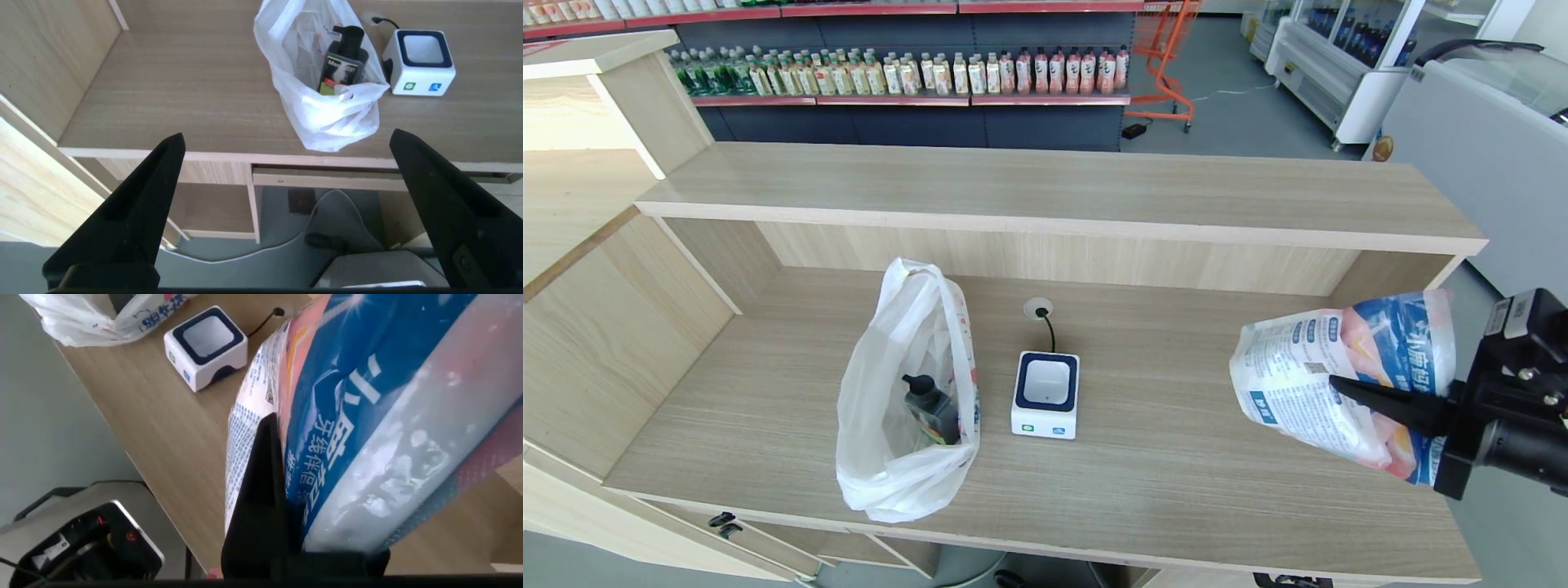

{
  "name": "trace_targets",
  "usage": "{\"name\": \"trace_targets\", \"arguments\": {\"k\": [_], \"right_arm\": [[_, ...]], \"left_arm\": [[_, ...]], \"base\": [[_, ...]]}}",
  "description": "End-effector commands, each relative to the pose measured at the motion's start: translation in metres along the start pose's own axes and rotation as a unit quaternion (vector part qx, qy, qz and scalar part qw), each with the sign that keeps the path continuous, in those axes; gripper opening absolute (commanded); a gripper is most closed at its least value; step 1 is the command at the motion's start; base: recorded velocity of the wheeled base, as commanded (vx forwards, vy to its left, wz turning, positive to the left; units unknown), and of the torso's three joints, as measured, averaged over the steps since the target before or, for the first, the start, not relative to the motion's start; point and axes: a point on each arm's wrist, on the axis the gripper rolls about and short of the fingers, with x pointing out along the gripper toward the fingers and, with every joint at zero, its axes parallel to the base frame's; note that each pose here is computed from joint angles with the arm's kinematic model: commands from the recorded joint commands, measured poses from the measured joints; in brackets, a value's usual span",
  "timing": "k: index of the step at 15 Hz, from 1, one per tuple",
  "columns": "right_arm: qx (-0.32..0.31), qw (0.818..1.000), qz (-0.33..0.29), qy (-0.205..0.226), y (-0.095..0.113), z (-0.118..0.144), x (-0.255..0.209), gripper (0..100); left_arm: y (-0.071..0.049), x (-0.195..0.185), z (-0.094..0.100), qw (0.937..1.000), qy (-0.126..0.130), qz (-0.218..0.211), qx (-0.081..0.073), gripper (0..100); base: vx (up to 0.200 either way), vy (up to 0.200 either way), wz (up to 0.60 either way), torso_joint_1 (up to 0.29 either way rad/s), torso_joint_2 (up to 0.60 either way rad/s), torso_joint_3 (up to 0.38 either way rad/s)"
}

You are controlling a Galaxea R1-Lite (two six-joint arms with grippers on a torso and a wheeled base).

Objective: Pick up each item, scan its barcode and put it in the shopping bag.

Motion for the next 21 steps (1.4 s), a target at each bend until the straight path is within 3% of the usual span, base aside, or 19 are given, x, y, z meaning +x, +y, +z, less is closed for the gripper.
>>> {"name": "trace_targets", "arguments": {"k": [1,3,8,16,21], "right_arm": [[0.002,1.000,0.021,-0.012,0.002,0.001,0.000,0],[0.011,0.999,0.040,-0.020,0.005,0.001,0.001,0],[0.041,0.996,0.072,-0.040,0.013,0.012,0.007,0],[0.048,0.995,0.077,-0.029,0.013,0.008,0.012,0],[0.053,0.995,0.078,-0.024,0.014,0.005,0.012,0]], "left_arm": [[0.000,0.000,0.000,1.0000,0.000,0.000,0.000,100],[0.000,0.000,0.000,1.0000,0.000,0.000,0.000,100],[0.000,0.000,0.000,1.0000,0.000,0.000,-0.001,100],[0.000,0.000,0.000,1.0000,0.000,0.000,0.000,100],[0.000,0.000,0.000,1.0000,0.000,0.000,0.000,100]], "base": [[0.000,0.000,0.00,0.000,0.00,0.000],[0.000,0.000,0.00,0.000,0.00,0.000],[0.000,0.200,0.00,0.004,0.00,0.004],[0.000,0.200,0.00,0.001,0.00,0.002],[0.000,0.000,0.00,0.000,0.00,0.000]]}}
